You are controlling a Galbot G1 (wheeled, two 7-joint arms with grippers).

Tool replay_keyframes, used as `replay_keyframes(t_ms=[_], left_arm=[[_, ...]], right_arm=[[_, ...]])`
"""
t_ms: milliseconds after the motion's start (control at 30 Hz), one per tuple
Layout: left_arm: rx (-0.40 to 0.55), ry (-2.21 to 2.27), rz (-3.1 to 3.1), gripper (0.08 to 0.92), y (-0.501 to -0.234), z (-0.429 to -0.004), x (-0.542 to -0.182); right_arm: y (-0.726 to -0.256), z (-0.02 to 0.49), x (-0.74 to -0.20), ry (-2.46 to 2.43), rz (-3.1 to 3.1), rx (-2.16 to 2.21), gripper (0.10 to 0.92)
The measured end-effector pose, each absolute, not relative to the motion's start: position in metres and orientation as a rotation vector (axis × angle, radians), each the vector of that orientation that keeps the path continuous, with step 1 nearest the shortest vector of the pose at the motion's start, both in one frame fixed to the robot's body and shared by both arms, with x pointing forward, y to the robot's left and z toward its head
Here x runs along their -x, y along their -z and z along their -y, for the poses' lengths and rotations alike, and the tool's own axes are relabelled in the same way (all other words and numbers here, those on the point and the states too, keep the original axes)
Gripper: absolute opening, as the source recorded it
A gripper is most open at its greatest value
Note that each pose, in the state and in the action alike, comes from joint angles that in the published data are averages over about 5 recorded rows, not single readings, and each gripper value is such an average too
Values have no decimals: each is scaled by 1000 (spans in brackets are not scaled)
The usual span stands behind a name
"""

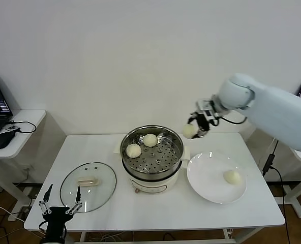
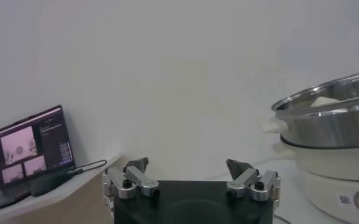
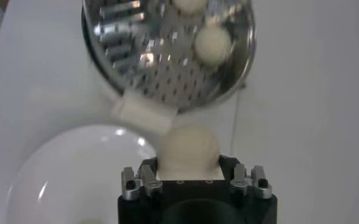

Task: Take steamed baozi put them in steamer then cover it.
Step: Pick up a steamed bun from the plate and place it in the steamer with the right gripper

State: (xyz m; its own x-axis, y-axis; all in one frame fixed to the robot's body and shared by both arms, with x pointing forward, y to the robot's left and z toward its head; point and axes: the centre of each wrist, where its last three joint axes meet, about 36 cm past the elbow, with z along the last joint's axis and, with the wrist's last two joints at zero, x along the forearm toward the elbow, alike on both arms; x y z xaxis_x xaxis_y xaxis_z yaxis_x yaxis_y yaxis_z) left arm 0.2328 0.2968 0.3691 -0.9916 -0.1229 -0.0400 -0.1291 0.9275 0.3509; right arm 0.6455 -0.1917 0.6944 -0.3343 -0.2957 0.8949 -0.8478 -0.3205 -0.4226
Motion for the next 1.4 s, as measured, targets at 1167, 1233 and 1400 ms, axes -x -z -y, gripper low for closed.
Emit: replay_keyframes(t_ms=[1167,1233,1400], left_arm=[[248,-535,-3066,823,-367,-301,-233],[248,-535,-3066,823,-367,-301,-233],[246,-538,-3062,823,-369,-302,-233]], right_arm=[[-576,49,-637,-2124,782,-2027,701],[-577,50,-637,-2127,781,-2030,751],[-587,58,-640,-2132,813,-2016,817]])
